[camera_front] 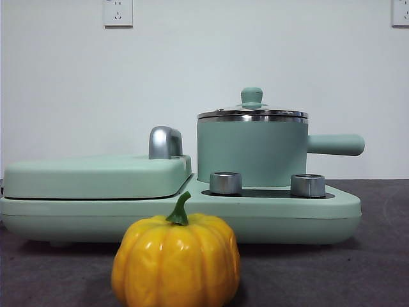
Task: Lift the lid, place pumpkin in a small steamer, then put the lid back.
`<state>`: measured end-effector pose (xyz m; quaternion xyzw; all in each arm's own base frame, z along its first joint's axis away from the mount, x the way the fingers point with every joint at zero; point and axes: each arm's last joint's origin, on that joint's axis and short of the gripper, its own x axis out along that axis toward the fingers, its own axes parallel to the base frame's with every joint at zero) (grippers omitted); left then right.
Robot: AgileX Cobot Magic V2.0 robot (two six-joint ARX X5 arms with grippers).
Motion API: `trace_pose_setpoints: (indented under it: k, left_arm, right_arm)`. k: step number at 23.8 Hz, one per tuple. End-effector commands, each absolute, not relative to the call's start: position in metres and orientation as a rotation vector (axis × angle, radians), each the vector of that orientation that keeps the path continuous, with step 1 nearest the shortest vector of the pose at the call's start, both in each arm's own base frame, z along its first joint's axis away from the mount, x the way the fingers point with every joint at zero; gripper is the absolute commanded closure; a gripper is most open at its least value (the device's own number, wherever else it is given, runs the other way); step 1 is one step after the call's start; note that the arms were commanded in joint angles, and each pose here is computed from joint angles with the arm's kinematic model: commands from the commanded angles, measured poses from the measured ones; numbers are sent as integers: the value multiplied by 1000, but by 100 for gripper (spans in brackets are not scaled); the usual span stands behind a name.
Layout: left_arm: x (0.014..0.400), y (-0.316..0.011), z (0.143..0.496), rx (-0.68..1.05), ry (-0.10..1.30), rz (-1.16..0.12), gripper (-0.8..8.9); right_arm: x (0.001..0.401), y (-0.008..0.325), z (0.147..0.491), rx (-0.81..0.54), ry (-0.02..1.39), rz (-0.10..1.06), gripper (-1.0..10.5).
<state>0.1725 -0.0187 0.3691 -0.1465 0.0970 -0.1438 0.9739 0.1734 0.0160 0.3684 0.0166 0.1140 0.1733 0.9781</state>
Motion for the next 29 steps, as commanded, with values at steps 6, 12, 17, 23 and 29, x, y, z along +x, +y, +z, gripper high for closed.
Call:
trace_pose_setpoints:
  k: [6,12,17,23,29]
  left_arm:
    - [196,-38,380,-30,262,-434,804]
    - [196,-52,372,70,375,-543,804]
    - [190,-59,364,168,445,-607,804]
    - [186,-67,360,315,434,-687,749]
    - [184,-71,360,321,430,-708,556]
  right_arm:
    - [183,43,359,-101,298,506,940]
    - [179,60,351,-163,360,586,940]
    - [172,69,343,-183,446,650,940]
    - [165,77,338,-308,471,735,884]
    - [163,80,337,-339,462,762,705]
